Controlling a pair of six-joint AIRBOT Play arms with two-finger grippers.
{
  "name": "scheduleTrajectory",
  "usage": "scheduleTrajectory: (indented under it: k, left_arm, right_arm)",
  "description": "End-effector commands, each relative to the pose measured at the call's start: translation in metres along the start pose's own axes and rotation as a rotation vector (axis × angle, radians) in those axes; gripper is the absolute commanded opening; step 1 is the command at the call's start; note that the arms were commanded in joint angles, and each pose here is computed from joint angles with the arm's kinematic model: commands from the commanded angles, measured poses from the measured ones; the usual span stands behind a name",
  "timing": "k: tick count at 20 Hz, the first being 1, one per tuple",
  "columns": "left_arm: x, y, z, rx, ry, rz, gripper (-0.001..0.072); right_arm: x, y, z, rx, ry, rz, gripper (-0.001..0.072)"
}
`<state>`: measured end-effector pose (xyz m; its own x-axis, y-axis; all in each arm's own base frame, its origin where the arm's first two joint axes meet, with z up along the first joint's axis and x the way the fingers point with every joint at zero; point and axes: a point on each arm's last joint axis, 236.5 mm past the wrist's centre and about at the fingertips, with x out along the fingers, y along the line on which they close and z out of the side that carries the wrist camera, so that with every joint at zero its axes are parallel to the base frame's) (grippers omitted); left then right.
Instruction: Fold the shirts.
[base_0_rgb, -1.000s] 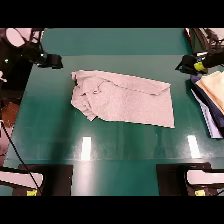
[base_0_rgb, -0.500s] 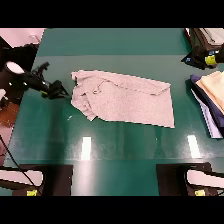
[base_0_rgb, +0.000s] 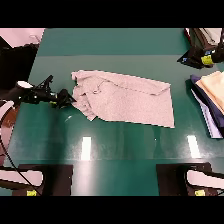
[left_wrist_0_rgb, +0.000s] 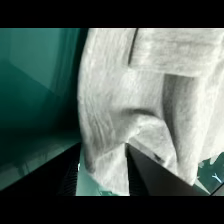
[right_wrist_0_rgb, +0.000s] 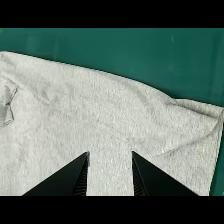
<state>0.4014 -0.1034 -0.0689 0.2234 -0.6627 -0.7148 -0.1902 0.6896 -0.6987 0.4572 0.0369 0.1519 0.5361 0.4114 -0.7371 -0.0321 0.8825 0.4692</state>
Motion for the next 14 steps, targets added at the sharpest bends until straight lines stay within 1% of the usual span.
scheduleTrajectory:
  k: [1, 2, 3, 5, 7, 10, 11, 12, 13, 14]
  left_arm:
    - [0.007, -0.010, 0.011, -0.008, -0.058, -0.028, 0.0282]
    - [0.009, -0.015, 0.011, 0.007, -0.059, -0.043, 0.0100]
    - [0.008, -0.020, 0.009, 0.029, -0.051, -0.061, 0.0022]
    - [0.004, -0.025, -0.001, 0.069, 0.002, -0.062, 0.0021]
    - [-0.013, -0.022, -0.008, 0.176, 0.029, 0.018, 0.0021]
    - [-0.049, -0.023, -0.012, 0.325, -0.005, 0.143, 0.0021]
    - [-0.061, -0.027, -0.012, 0.362, -0.028, 0.167, 0.0021]
    - [-0.071, -0.034, -0.012, 0.389, -0.052, 0.176, 0.0022]
    - [-0.078, -0.040, -0.012, 0.405, -0.072, 0.177, 0.0022]
    - [-0.083, -0.045, -0.012, 0.417, -0.089, 0.175, 0.0022]
  right_arm:
    - [0.000, 0.002, -0.011, -0.011, 0.048, 0.005, 0.0303]
    - [0.000, 0.002, -0.022, -0.024, 0.086, 0.008, 0.0303]
    - [0.001, -0.003, -0.035, -0.020, 0.130, 0.007, 0.0303]
    - [0.001, -0.016, -0.071, 0.017, 0.219, 0.002, 0.0303]
    - [0.001, -0.041, -0.111, 0.099, 0.278, -0.017, 0.0303]
    - [-0.002, -0.088, -0.185, 0.296, 0.357, -0.045, 0.0304]
    - [-0.002, -0.100, -0.210, 0.346, 0.386, -0.041, 0.0314]
    - [0.000, -0.109, -0.233, 0.399, 0.414, -0.035, 0.0385]
    - [0.002, -0.117, -0.254, 0.451, 0.444, -0.025, 0.0412]
    - [0.007, -0.121, -0.269, 0.483, 0.463, -0.013, 0.0412]
